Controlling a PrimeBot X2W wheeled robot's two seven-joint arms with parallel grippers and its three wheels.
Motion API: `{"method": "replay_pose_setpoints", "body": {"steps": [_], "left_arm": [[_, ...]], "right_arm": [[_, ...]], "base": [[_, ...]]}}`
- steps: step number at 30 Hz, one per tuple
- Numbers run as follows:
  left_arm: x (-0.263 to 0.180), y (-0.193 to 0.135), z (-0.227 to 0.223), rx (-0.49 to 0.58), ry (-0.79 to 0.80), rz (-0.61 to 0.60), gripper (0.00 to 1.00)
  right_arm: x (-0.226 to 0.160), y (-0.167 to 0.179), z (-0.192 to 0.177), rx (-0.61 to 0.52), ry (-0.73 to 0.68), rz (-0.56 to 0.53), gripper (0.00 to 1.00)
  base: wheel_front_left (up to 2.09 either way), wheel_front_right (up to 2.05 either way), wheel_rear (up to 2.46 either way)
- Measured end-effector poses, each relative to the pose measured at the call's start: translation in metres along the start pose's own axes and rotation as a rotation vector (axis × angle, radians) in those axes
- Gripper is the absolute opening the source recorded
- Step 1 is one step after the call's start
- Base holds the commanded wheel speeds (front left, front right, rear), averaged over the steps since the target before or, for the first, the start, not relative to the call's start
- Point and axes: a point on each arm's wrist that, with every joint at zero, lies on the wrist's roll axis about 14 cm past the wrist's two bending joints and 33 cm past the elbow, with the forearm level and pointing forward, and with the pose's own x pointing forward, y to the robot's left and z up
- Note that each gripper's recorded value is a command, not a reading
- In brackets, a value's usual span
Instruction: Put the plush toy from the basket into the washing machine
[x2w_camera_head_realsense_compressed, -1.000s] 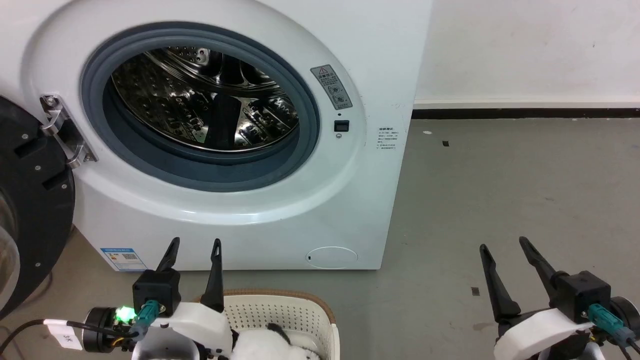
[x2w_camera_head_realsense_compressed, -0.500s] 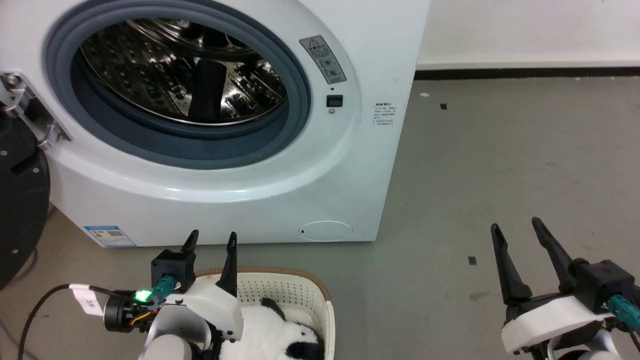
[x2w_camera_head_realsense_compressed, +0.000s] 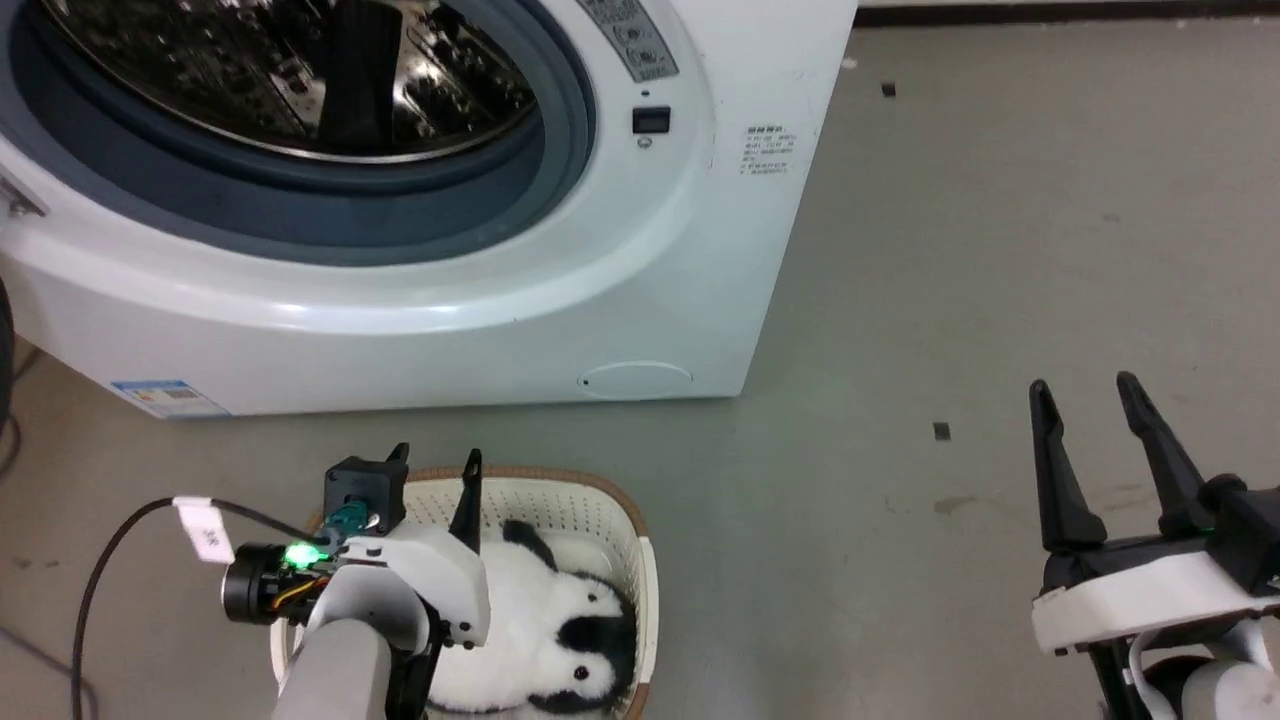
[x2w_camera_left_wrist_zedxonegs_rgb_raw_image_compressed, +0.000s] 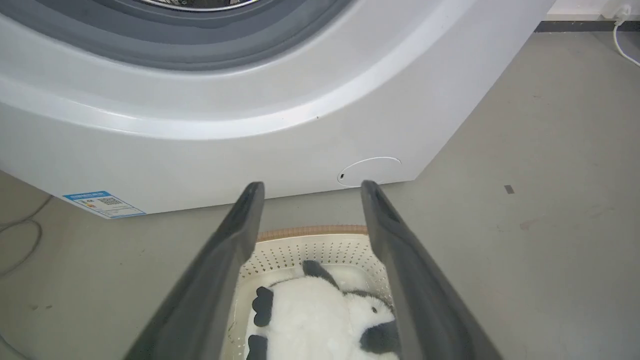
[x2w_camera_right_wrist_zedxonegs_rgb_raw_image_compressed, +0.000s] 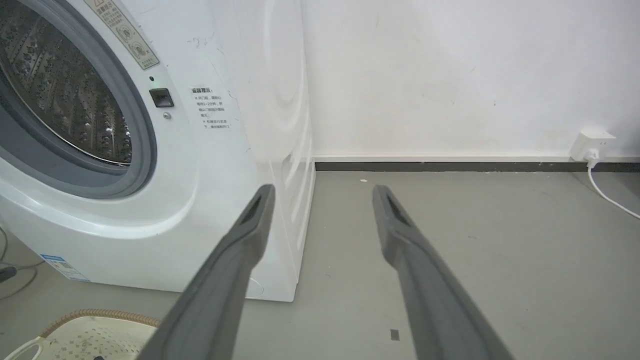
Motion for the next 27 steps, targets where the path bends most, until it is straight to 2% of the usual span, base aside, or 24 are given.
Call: {"method": "replay_pose_setpoints", "body": {"steps": [14, 27], "left_arm": [[0.04, -0.004, -0.073, 0.043, 0.244, -0.043, 1.0], [0.059, -0.015, -0.141, 0.03, 0.486, -0.081, 1.0]], "right_arm": [[0.028, -0.015, -0.027, 0.027, 0.028, -0.04, 1.0], [0.047, -0.03, -0.051, 0.047, 0.041, -0.081, 1.0]], "base": [[0.0, 0.0, 0.0], [0.0, 0.0, 0.0]]}}
